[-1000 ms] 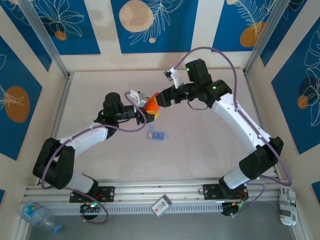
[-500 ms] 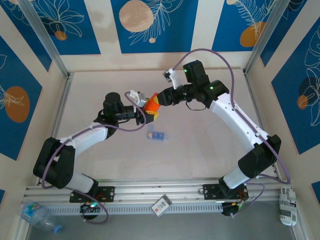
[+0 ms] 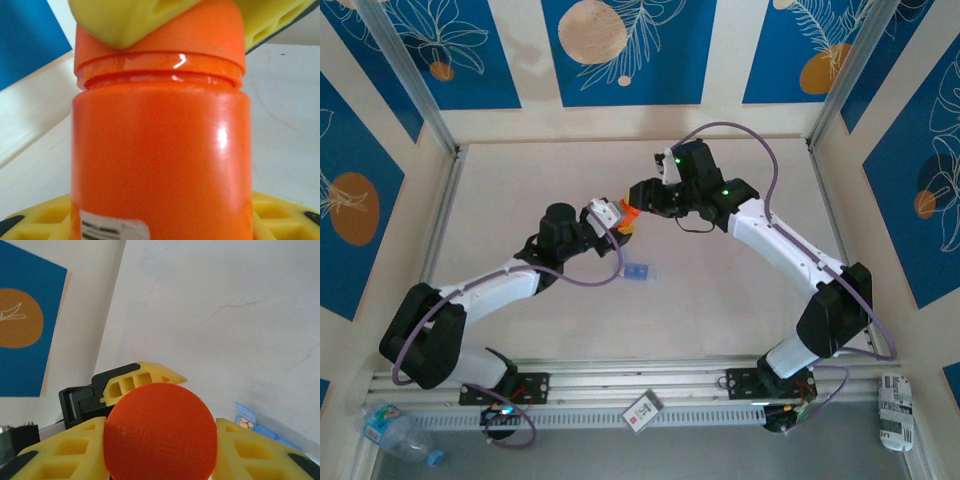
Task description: Sort the pills into containers
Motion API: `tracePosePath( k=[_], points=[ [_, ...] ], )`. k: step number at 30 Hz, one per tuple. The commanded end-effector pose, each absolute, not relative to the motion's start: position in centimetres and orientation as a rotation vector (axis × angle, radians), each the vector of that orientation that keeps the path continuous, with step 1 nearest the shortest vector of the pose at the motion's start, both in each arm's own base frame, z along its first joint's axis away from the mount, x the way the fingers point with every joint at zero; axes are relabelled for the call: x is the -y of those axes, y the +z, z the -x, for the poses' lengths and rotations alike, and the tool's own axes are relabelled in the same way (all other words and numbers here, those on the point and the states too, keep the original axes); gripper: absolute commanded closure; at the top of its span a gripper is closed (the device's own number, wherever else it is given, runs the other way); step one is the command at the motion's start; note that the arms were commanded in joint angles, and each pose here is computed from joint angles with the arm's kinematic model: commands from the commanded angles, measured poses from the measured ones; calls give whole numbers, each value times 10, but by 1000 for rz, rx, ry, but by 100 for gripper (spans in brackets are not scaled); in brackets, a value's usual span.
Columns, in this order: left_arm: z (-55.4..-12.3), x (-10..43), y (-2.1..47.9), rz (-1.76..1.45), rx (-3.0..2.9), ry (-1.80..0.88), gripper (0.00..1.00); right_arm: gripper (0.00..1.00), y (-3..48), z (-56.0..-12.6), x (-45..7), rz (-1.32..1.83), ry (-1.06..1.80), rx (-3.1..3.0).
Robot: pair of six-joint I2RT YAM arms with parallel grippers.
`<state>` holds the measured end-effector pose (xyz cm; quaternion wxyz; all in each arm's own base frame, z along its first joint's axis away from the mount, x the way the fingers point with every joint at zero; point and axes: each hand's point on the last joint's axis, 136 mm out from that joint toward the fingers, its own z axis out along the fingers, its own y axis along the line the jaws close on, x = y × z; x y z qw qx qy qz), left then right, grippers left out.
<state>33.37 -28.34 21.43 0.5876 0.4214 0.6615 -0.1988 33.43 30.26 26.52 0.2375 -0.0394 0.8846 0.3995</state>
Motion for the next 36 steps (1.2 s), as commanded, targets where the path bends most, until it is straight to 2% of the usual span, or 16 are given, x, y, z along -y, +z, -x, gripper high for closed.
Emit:
tracePosePath(
  k=[1,5,10,12,16,22,32,36],
  points=[
    [-314,308,286,-995,-1230,-484,100,68,257,-328,-320,86,1170,-2457],
    [-324,302,280,-951,-1276,-554,100,56,278,-337,-308,78,1212,-2419],
    [-333,291,274,-920,-1323,-675,100,24,322,-334,-286,129,1260,-2303],
    [-333,289,274,-927,-1333,-742,100,19,335,-328,-277,180,1255,-2256],
    [-323,290,278,-979,-1329,-922,100,16,359,-319,-264,383,1201,-2127],
    [-306,296,285,-1069,-1344,-1136,100,17,363,-302,-271,812,1069,-2007],
    [-297,299,288,-1110,-1350,-1226,100,18,353,-301,-291,949,997,-2061],
    [-296,299,286,-1112,-1351,-1234,100,21,343,-303,-292,949,988,-2093]
  ],
)
